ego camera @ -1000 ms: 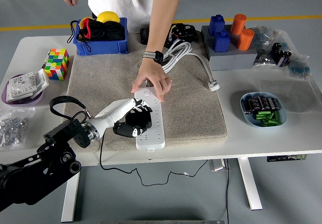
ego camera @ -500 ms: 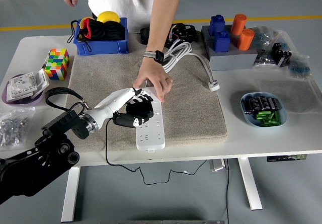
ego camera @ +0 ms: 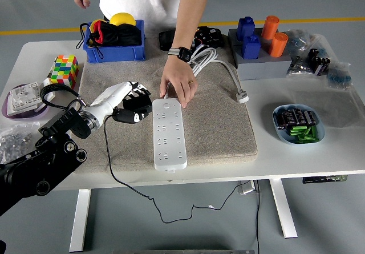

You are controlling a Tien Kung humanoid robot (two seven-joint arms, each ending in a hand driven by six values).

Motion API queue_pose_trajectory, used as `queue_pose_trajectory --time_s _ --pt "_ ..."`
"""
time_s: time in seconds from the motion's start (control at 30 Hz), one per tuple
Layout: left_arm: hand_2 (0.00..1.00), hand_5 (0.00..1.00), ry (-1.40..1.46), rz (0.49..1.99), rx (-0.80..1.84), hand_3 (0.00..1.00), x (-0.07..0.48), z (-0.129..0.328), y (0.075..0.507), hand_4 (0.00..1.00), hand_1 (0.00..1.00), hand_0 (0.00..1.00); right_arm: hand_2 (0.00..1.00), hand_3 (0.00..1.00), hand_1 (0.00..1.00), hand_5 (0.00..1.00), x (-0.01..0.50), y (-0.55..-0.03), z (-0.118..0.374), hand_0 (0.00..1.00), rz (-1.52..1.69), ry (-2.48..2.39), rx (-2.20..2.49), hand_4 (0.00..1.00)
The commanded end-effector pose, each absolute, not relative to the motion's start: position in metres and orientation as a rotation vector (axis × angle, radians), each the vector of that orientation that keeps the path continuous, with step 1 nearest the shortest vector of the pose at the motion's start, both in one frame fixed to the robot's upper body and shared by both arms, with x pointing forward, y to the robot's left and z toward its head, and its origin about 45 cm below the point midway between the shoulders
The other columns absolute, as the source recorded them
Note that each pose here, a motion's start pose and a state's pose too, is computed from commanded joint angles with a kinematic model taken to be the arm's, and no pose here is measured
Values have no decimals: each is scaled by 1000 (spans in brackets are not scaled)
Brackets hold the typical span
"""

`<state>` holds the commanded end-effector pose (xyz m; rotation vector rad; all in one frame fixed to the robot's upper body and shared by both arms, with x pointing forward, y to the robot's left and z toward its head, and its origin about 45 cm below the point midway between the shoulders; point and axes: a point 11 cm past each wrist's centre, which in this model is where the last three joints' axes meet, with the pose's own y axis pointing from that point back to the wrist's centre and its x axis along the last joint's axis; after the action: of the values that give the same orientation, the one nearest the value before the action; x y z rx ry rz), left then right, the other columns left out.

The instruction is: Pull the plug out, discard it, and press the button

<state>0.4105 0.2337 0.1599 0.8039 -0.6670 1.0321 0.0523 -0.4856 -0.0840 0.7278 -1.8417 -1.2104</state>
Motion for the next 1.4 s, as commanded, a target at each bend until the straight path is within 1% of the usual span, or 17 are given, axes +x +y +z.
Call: queue_pose_trajectory --time_s 0.1,0.13,0.3,0.33,0.5,0.53,0.7,0.73,0.9,0.93,1.07,1.13,1.3,1.33,1.4 --pt "346 2 -647 1030 835 594 411 153 239 618 287 435 654 621 669 504 52 -486 -84 757 -1212 -1842 727 667" --pt "506 2 -642 1030 843 609 411 151 241 666 488 520 654 621 668 503 52 -485 -84 757 -1212 -1843 726 667" --pt "506 2 -614 1023 875 609 409 143 247 666 488 520 654 621 668 503 52 -485 -84 757 -1214 -1844 725 667" --pt "607 2 -613 1022 878 652 409 142 248 724 688 660 654 621 668 504 52 -485 -84 755 -1214 -1844 725 666" --pt "607 2 -612 1018 885 652 408 142 249 724 688 660 654 621 668 504 52 -485 -84 755 -1211 -1844 727 666" --pt "754 2 -611 1018 885 783 408 142 249 779 831 781 654 621 668 501 53 -485 -84 756 -1210 -1845 727 665" --pt "754 2 -602 1009 898 783 407 140 250 779 831 781 654 621 668 501 52 -485 -84 756 -1212 -1843 727 665" --pt "787 2 -602 1009 897 801 406 140 250 815 860 799 654 621 668 501 52 -485 -84 756 -1212 -1842 726 665" --pt "787 2 -599 1010 893 801 406 140 250 815 860 799 654 621 668 501 51 -485 -84 756 -1211 -1840 725 665" --pt "814 2 -600 1010 893 814 406 140 250 831 868 808 654 620 668 504 51 -485 -84 756 -1211 -1841 725 665" --pt "814 2 -606 1011 888 814 407 142 249 831 868 808 654 620 668 504 52 -485 -84 756 -1212 -1844 727 665" --pt "796 2 -615 1016 873 807 408 147 247 841 855 806 654 620 668 502 52 -485 -84 757 -1213 -1845 726 667" --pt "796 2 -660 1030 789 807 409 168 234 841 855 806 654 620 668 502 51 -485 -84 757 -1215 -1842 723 667" --pt "580 2 -671 1029 769 779 409 173 230 756 665 641 654 620 668 501 51 -485 -84 756 -1215 -1842 723 666" --pt "580 2 -688 1019 730 779 407 182 220 756 665 641 654 620 668 501 51 -485 -85 756 -1215 -1843 724 666"
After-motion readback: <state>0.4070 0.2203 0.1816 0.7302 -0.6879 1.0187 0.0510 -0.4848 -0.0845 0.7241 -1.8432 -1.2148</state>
